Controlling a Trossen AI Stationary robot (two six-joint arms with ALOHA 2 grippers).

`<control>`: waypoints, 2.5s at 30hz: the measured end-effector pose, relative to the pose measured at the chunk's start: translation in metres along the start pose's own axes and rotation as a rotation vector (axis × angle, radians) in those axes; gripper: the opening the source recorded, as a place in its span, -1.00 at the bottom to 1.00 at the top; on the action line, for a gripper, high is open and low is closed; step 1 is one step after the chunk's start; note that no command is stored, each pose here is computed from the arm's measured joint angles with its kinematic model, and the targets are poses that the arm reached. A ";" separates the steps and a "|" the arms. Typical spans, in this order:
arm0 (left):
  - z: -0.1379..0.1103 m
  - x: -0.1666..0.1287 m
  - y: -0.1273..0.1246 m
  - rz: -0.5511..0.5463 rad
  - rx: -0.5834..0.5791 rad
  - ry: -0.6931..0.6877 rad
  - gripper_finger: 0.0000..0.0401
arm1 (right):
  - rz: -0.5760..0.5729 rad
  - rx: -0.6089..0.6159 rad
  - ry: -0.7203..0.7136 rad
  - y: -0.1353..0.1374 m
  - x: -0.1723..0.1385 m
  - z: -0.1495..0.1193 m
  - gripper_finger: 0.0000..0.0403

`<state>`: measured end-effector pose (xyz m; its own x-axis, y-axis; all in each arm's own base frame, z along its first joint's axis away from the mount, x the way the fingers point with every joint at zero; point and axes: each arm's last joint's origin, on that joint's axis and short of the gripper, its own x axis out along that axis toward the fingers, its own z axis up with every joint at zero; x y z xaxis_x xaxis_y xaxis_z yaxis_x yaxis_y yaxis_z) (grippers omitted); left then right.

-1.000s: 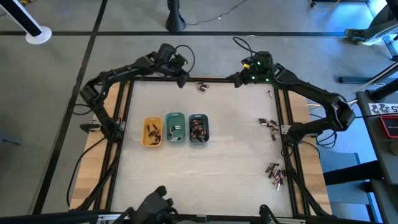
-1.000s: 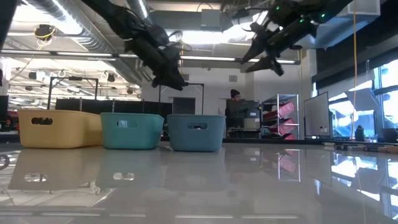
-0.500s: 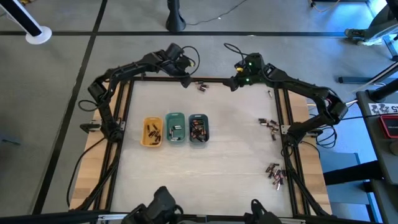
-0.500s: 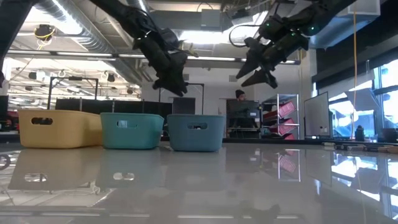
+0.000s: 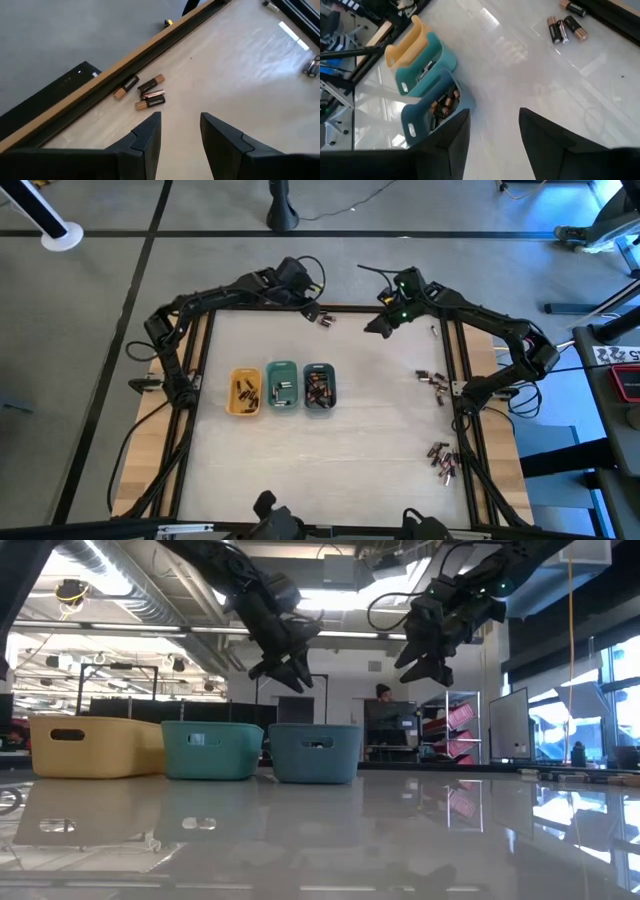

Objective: Sort batteries
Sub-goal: Put the large black battery into the blue bin

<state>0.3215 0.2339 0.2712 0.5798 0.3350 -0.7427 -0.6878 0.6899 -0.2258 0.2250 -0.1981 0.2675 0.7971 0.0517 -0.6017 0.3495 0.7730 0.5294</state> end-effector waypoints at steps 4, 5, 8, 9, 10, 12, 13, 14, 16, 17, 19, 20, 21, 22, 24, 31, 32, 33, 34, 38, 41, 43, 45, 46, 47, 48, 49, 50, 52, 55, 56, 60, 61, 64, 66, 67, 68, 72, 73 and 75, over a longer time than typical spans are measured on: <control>-0.002 0.000 -0.006 -0.007 0.030 0.009 -0.36 | -0.001 -0.013 -0.004 0.000 0.000 0.000 -0.14; -0.003 0.001 -0.007 -0.010 0.043 0.012 -0.36 | -0.006 -0.016 -0.011 0.000 0.000 0.001 -0.14; -0.003 0.001 -0.007 -0.009 0.073 0.010 -0.36 | -0.023 -0.015 -0.031 0.000 0.000 0.003 -0.14; -0.002 0.000 -0.006 -0.007 0.082 0.010 -0.36 | -0.029 -0.003 -0.035 0.000 0.000 0.004 -0.14; -0.002 0.000 -0.005 -0.006 0.094 0.009 -0.36 | -0.040 0.000 -0.040 0.000 0.000 0.004 -0.14; -0.003 0.000 -0.004 -0.002 0.119 0.016 -0.36 | -0.077 -0.005 -0.059 -0.001 0.000 0.005 -0.14; -0.004 0.000 -0.004 0.000 0.134 0.027 -0.36 | -0.098 -0.005 -0.070 -0.002 0.000 0.006 -0.14; -0.005 0.000 -0.004 0.003 0.154 0.042 -0.36 | -0.118 0.004 -0.084 -0.002 0.000 0.008 -0.14; -0.010 0.000 -0.003 0.008 0.193 0.089 -0.36 | -0.145 0.028 -0.115 -0.003 0.000 0.010 -0.14; -0.012 0.000 -0.002 0.011 0.201 0.115 -0.36 | -0.153 0.048 -0.128 -0.004 0.001 0.012 -0.14; -0.017 -0.001 0.000 0.008 0.214 0.171 -0.36 | -0.162 0.075 -0.143 -0.006 0.003 0.013 -0.14; -0.019 -0.002 0.003 0.001 0.213 0.195 -0.36 | -0.161 0.090 -0.148 -0.007 0.004 0.014 -0.14; -0.020 -0.002 0.007 -0.008 0.213 0.216 -0.36 | -0.164 0.113 -0.147 -0.008 0.005 0.014 -0.14; -0.019 -0.003 0.011 -0.016 0.212 0.227 -0.36 | -0.166 0.135 -0.145 -0.009 0.006 0.013 -0.14; -0.017 -0.004 0.021 -0.029 0.227 0.220 -0.36 | -0.167 0.180 -0.134 -0.011 0.009 0.012 -0.14; -0.002 0.032 0.063 -0.144 0.231 0.212 -0.36 | -0.175 0.253 -0.095 -0.015 0.014 0.008 -0.14; -0.001 0.042 0.066 -0.166 0.242 0.226 -0.36 | -0.175 0.259 -0.096 -0.015 0.014 0.008 -0.14; 0.001 0.051 0.068 -0.178 0.270 0.244 -0.36 | -0.174 0.260 -0.099 -0.015 0.014 0.008 -0.14; 0.003 0.060 0.068 -0.184 0.307 0.261 -0.36 | -0.173 0.261 -0.098 -0.015 0.014 0.008 -0.14; 0.018 0.086 0.064 -0.184 0.490 0.324 -0.36 | -0.153 0.279 -0.090 -0.015 0.014 0.008 -0.14; 0.027 0.100 0.064 -0.215 0.634 0.351 -0.36 | -0.154 0.293 -0.074 -0.015 0.015 0.006 -0.14; 0.028 0.108 0.069 -0.219 0.674 0.358 -0.36 | -0.156 0.298 -0.066 -0.015 0.015 0.005 -0.14; 0.027 0.112 0.072 -0.234 0.753 0.357 -0.37 | -0.160 0.309 -0.049 -0.015 0.015 0.003 -0.14; 0.027 0.112 0.072 -0.241 0.794 0.353 -0.38 | -0.157 0.312 -0.041 -0.015 0.015 0.003 -0.14; 0.027 0.113 0.072 -0.244 0.821 0.347 -0.39 | -0.153 0.313 -0.034 -0.015 0.015 0.002 -0.14; 0.028 0.114 0.072 -0.243 0.839 0.331 -0.41 | -0.150 0.312 -0.026 -0.015 0.015 0.001 -0.14; 0.029 0.115 0.071 -0.242 0.852 0.312 -0.43 | -0.151 0.305 -0.019 -0.015 0.015 0.001 -0.14; 0.029 0.116 0.069 -0.245 0.867 0.304 -0.45 | -0.152 0.300 -0.015 -0.015 0.015 0.000 -0.14; 0.028 0.117 0.065 -0.254 0.899 0.300 -0.50 | -0.153 0.296 -0.012 -0.015 0.015 0.000 -0.14; 0.028 0.118 0.057 -0.261 0.923 0.284 -0.55 | -0.154 0.281 -0.011 -0.015 0.015 0.000 -0.14; 0.029 0.119 0.054 -0.263 0.930 0.278 -0.56 | -0.153 0.277 -0.010 -0.015 0.015 0.000 -0.14; 0.029 0.121 0.046 -0.266 0.942 0.261 -0.52 | -0.154 0.270 -0.009 -0.015 0.015 0.000 -0.14; 0.028 0.122 0.044 -0.267 0.945 0.259 -0.49 | -0.154 0.269 -0.007 -0.015 0.014 0.000 -0.14; 0.027 0.123 0.045 -0.256 0.946 0.273 -0.41 | -0.157 0.268 0.008 -0.015 0.014 -0.002 -0.14; 0.026 0.124 0.046 -0.256 0.963 0.274 -0.36 | -0.160 0.270 0.024 -0.016 0.014 -0.004 -0.14; 0.024 0.125 0.047 -0.260 0.977 0.279 -0.34 | -0.160 0.275 0.035 -0.016 0.014 -0.005 -0.14; 0.022 0.126 0.048 -0.264 0.981 0.290 -0.32 | -0.157 0.279 0.045 -0.016 0.014 -0.006 -0.14; 0.009 0.134 0.055 -0.274 0.991 0.318 -0.27 | -0.154 0.281 0.079 -0.015 0.014 -0.009 -0.14; 0.006 0.137 0.056 -0.273 1.004 0.324 -0.26 | -0.155 0.282 0.085 -0.016 0.014 -0.010 -0.14; 0.001 0.141 0.059 -0.237 1.026 0.339 -0.26 | -0.157 0.284 0.095 -0.016 0.014 -0.011 -0.14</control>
<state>0.3636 0.3225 0.1539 0.3911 0.0389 -0.9195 0.2044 0.9705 0.1280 0.2250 -0.2024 0.2444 0.6778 0.0152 -0.7351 0.5984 0.5697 0.5634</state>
